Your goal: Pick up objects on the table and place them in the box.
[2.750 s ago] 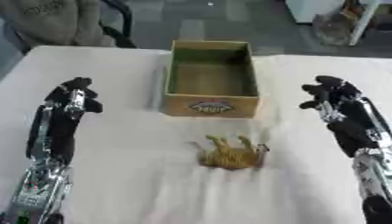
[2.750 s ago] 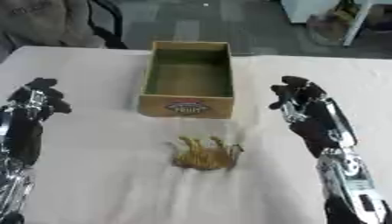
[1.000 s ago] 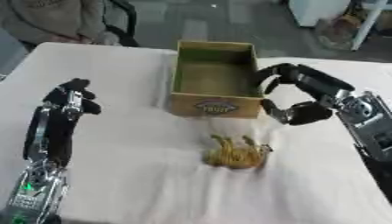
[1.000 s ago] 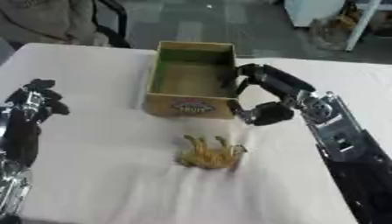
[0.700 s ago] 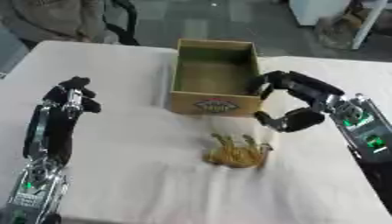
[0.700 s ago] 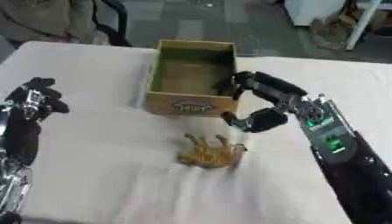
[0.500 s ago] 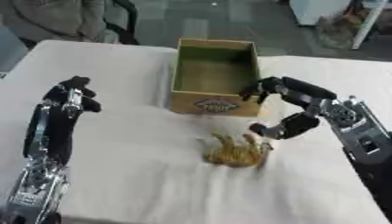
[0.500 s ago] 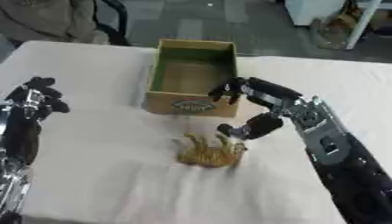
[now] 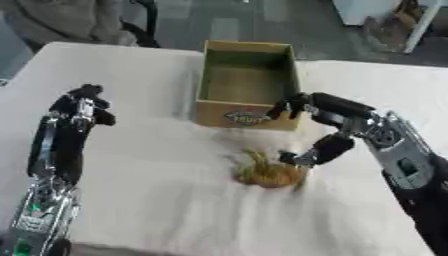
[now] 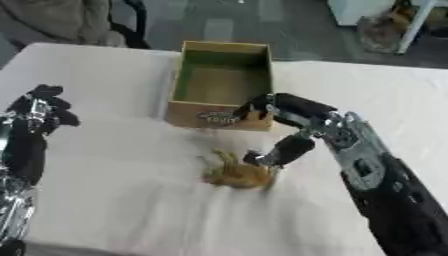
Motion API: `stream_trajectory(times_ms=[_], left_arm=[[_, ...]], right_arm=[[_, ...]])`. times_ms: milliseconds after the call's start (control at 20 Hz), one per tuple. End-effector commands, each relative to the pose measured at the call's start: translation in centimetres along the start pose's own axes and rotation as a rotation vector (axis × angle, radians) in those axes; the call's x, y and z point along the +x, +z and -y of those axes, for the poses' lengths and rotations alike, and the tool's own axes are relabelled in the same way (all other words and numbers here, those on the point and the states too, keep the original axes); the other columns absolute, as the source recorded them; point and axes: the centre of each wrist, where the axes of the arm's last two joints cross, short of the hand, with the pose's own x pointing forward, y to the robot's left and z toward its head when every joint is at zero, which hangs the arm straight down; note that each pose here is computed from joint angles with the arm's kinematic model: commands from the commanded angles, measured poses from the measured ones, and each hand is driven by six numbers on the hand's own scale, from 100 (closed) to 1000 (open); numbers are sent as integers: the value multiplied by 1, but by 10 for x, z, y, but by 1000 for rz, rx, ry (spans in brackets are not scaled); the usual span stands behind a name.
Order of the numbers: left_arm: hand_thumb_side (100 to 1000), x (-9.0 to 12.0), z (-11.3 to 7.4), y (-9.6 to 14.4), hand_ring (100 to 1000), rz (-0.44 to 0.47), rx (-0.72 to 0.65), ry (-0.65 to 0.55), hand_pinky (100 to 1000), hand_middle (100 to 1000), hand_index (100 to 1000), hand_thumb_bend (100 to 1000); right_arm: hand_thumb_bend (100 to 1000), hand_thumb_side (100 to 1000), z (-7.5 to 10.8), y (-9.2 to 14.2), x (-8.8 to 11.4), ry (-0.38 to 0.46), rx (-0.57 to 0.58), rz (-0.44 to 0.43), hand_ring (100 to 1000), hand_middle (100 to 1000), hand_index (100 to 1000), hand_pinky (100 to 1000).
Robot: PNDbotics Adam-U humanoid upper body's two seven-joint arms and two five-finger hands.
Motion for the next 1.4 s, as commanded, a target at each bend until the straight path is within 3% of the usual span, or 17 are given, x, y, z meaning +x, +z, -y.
stream_trajectory(times_ms=[50, 850, 1400], left_arm=[[601, 5, 0, -2, 479, 19, -9, -4, 541, 494, 697, 173], [604, 5, 0, -2, 479, 15, -13, -6, 541, 494, 697, 174], [603, 5, 0, -2, 478, 15, -9, -5, 542, 494, 696, 176]], right_arm=[[448, 367, 5, -2, 2, 51, -2, -5, 899, 727, 871, 698], [452, 416, -17, -8, 3, 160, 73, -32, 880, 717, 855, 715], [453, 444, -24, -7, 1, 185, 101, -52, 876, 715, 851, 722]])
